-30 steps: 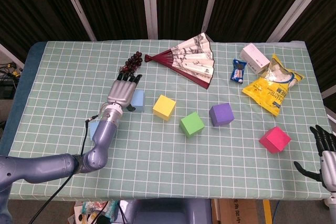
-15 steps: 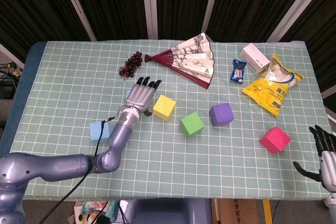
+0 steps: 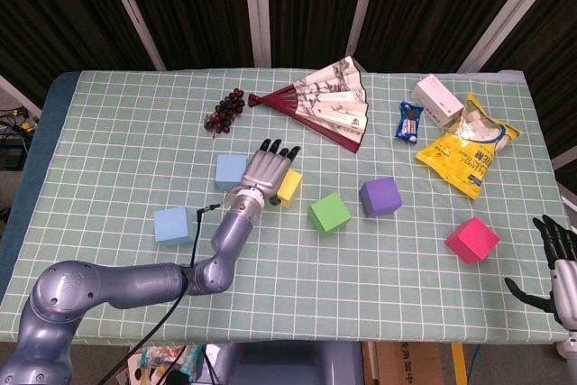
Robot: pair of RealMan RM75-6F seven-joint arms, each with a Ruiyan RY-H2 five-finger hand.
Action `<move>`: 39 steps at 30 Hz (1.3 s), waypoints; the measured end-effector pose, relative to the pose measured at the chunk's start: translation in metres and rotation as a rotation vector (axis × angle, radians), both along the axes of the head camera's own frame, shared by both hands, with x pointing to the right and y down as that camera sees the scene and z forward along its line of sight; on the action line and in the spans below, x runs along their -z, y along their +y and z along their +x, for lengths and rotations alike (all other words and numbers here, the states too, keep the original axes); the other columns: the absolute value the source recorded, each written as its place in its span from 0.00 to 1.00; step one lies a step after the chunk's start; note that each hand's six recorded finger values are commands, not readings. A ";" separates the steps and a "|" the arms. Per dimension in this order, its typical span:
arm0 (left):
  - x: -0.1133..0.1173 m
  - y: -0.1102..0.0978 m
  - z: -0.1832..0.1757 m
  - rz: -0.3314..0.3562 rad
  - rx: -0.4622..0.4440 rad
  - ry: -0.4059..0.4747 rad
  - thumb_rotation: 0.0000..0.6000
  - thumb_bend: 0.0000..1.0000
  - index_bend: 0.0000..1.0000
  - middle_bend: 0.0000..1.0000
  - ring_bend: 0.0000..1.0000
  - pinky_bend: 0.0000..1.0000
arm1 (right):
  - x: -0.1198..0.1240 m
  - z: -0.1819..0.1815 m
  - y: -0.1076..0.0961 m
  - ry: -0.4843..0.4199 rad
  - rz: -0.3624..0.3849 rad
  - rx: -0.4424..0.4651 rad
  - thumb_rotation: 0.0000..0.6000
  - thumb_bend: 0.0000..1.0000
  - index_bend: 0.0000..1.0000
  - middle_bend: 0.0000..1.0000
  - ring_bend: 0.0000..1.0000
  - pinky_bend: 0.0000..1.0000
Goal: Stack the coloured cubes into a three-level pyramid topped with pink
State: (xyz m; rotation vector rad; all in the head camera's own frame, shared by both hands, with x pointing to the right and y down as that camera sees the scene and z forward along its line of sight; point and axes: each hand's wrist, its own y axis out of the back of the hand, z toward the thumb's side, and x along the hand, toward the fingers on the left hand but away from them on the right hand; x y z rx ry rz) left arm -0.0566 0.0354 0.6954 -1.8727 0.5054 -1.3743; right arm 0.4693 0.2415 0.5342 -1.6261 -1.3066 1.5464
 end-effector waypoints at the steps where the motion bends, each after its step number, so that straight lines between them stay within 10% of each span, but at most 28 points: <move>1: -0.001 0.000 0.001 -0.001 0.000 -0.004 1.00 0.19 0.00 0.19 0.00 0.00 | 0.000 0.000 0.000 0.000 0.000 0.000 1.00 0.24 0.00 0.00 0.00 0.00; 13: -0.009 0.000 0.015 0.031 0.027 -0.031 1.00 0.25 0.00 0.46 0.06 0.00 | 0.001 0.002 0.001 -0.006 0.001 -0.007 1.00 0.24 0.00 0.00 0.00 0.00; 39: -0.002 0.000 0.020 0.069 0.246 -0.099 1.00 0.25 0.01 0.48 0.06 0.00 | 0.004 0.003 0.001 -0.032 -0.003 -0.013 1.00 0.24 0.00 0.00 0.00 0.00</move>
